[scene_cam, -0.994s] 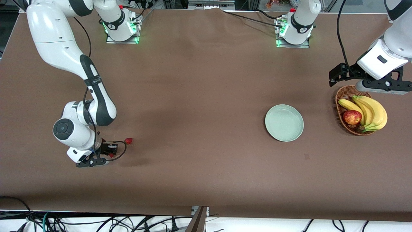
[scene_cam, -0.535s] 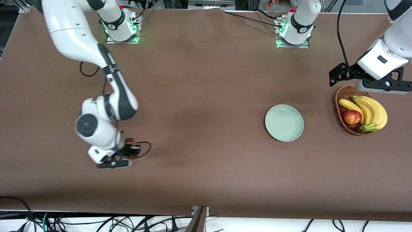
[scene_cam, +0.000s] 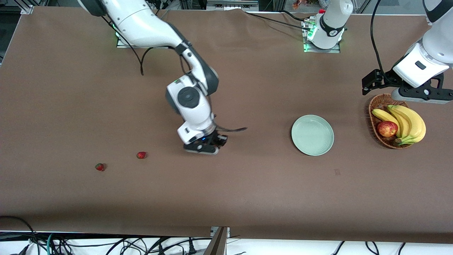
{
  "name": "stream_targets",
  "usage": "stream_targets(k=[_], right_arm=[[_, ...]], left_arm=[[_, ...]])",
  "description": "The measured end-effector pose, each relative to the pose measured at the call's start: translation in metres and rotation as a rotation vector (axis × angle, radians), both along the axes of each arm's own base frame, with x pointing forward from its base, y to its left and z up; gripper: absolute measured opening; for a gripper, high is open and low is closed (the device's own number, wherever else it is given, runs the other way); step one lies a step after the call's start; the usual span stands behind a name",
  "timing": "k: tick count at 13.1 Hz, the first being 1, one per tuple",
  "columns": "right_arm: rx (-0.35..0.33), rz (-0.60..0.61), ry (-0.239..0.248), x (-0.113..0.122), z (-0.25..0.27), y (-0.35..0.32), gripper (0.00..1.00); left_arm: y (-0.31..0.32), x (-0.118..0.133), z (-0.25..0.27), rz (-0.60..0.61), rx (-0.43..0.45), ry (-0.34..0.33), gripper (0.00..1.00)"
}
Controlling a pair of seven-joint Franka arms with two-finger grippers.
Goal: Collect all strawberries into plate
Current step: 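Carry the strawberry toward the plate and set it on the table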
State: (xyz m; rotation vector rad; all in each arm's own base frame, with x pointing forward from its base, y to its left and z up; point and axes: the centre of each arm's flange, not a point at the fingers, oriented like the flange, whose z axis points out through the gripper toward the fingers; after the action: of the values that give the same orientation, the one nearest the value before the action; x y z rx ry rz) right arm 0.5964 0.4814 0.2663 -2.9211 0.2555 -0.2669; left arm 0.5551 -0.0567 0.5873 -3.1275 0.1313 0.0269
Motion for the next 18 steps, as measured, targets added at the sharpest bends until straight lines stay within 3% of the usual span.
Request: stream_targets(k=[3,5,12,14,18], right_arm=[[0.081,-0.015,0.007,-0.051,-0.016,0.063,0.33],[0.086,-0.013,0.026,-0.079,-0.041,0.089,0.33],[0.081,-0.007,0.030,-0.089,-0.072,0.094,0.33],[0.081,-0.001,0.031,-0.092,-0.072,0.097,0.50],[0.092,-0.008,0.005,-0.081,-0.055,0.096,0.98]], left_arm=[[0.000,0.000,0.000,0.000,0.000,0.000,1.00],[0.000,0.000,0.000,0.000,0.000,0.000,1.00],[0.000,0.000,0.000,0.000,0.000,0.000,1.00],[0.000,0.000,0.000,0.000,0.000,0.000,1.00],[0.000,0.000,0.000,0.000,0.000,0.000,1.00]])
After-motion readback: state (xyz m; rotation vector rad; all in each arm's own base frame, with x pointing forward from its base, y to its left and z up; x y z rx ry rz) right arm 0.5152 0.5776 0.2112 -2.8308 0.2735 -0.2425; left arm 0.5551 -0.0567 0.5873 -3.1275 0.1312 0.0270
